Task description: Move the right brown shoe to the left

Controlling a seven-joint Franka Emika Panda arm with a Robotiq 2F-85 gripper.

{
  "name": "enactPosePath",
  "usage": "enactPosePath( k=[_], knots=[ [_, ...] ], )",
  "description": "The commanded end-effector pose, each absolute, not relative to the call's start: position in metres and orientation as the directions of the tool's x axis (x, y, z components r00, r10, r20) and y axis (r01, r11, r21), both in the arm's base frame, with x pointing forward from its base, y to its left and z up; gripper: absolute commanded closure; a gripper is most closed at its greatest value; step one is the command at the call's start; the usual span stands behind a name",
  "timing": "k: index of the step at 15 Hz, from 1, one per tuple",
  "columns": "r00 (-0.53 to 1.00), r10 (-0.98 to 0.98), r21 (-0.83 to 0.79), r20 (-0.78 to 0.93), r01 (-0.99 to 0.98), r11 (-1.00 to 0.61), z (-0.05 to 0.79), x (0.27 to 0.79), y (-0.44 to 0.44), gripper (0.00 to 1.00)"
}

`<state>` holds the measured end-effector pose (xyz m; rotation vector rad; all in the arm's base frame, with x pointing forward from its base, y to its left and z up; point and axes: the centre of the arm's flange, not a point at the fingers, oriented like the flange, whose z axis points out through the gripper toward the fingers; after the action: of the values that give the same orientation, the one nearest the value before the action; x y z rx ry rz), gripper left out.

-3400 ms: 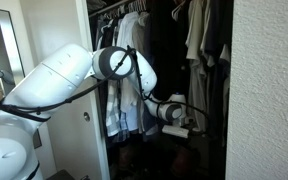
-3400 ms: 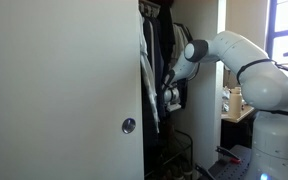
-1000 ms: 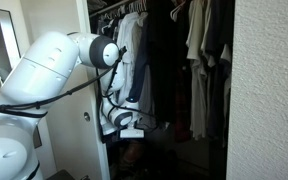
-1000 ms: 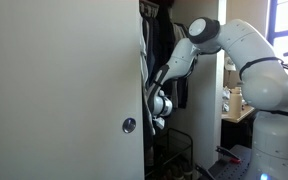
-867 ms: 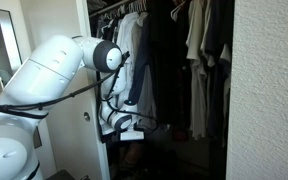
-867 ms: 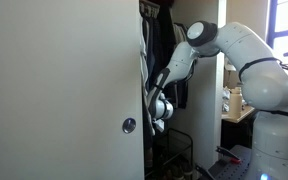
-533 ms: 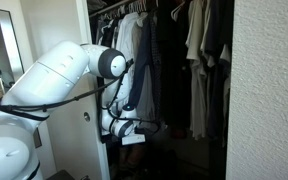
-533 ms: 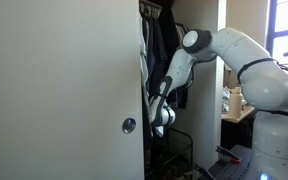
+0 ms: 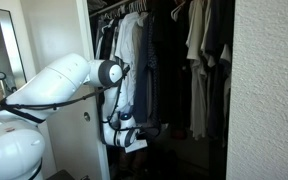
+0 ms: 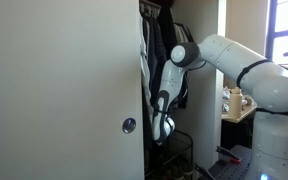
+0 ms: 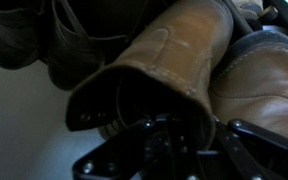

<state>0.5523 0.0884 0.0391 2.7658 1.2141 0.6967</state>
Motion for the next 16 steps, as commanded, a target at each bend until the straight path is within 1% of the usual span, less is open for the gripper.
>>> enactPosePath(
  k=[1,5,8,9,12,16],
  knots=[
    [0.59,0.718,0.257,0.369,0.678,-0.689,0.029,0.56,0.101,0.55],
    [0.647,0.686,0.214,0.333,0.656,-0.723,0.036,0.564,0.103,0.24],
    [0.71,0.655,0.156,0.26,0.638,-0.754,0.048,0.568,0.094,0.02],
    [0.728,0.65,0.137,0.219,0.636,-0.759,0.057,0.568,0.088,0.0],
    [0.755,0.645,0.087,0.117,0.64,-0.764,0.084,0.563,0.071,0.0],
    [0.764,0.642,0.002,0.064,0.643,-0.766,0.122,0.56,0.05,0.0]
  ],
)
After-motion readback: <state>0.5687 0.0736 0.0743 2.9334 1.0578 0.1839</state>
